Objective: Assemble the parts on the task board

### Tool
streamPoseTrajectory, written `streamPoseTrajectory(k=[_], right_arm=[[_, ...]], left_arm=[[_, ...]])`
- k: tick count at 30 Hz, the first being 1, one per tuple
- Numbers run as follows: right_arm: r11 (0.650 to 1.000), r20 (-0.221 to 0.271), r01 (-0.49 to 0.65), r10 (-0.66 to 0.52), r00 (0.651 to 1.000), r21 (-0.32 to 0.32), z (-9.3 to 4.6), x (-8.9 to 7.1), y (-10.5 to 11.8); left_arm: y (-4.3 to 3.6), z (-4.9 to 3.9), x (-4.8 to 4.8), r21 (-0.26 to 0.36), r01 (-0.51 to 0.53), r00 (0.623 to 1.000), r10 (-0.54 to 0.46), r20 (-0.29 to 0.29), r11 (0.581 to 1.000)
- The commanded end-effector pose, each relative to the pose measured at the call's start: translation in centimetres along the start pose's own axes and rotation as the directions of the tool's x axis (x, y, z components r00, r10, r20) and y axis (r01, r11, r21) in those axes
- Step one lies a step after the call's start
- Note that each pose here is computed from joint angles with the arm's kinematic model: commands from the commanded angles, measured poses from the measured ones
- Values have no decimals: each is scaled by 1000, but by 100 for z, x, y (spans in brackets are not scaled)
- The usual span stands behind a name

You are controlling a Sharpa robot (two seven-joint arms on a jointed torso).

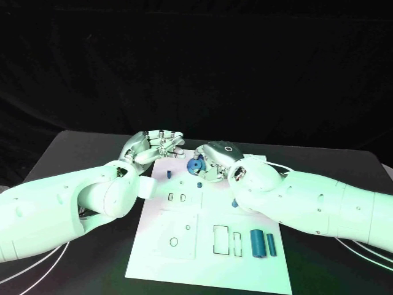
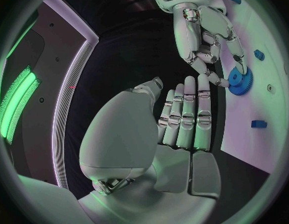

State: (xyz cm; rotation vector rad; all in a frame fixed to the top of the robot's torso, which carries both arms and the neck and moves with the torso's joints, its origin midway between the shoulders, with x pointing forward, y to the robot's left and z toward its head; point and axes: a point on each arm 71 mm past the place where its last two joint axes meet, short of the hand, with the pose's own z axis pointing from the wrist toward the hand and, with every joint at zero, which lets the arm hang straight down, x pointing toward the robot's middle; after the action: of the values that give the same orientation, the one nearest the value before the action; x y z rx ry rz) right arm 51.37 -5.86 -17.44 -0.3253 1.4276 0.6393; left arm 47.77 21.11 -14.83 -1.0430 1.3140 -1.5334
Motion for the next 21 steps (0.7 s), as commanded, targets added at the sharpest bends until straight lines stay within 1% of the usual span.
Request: streamPoseTrajectory(k=[1, 11, 15, 19, 21], right_arm=[[1000, -30, 8, -8, 1000, -3, 2, 26, 4], [1000, -81, -4, 5, 997, 11, -10, 57, -21], [1000, -84, -6, 7, 996, 20, -25, 54, -54], [1000, -77, -9, 11, 997, 28, -45, 43, -86], [999, -38, -24, 26, 999, 32, -80, 3, -121]], left_arm=[[-16, 4, 24, 9, 11, 1000, -11, -18, 1000], [-16, 1, 18, 8, 10, 1000, -10, -16, 1000], [-16, 1, 14, 8, 10, 1000, -9, -15, 1000], [-17, 0, 12, 8, 9, 1000, -9, -15, 1000], [-16, 1, 11, 8, 9, 1000, -9, -15, 1000]])
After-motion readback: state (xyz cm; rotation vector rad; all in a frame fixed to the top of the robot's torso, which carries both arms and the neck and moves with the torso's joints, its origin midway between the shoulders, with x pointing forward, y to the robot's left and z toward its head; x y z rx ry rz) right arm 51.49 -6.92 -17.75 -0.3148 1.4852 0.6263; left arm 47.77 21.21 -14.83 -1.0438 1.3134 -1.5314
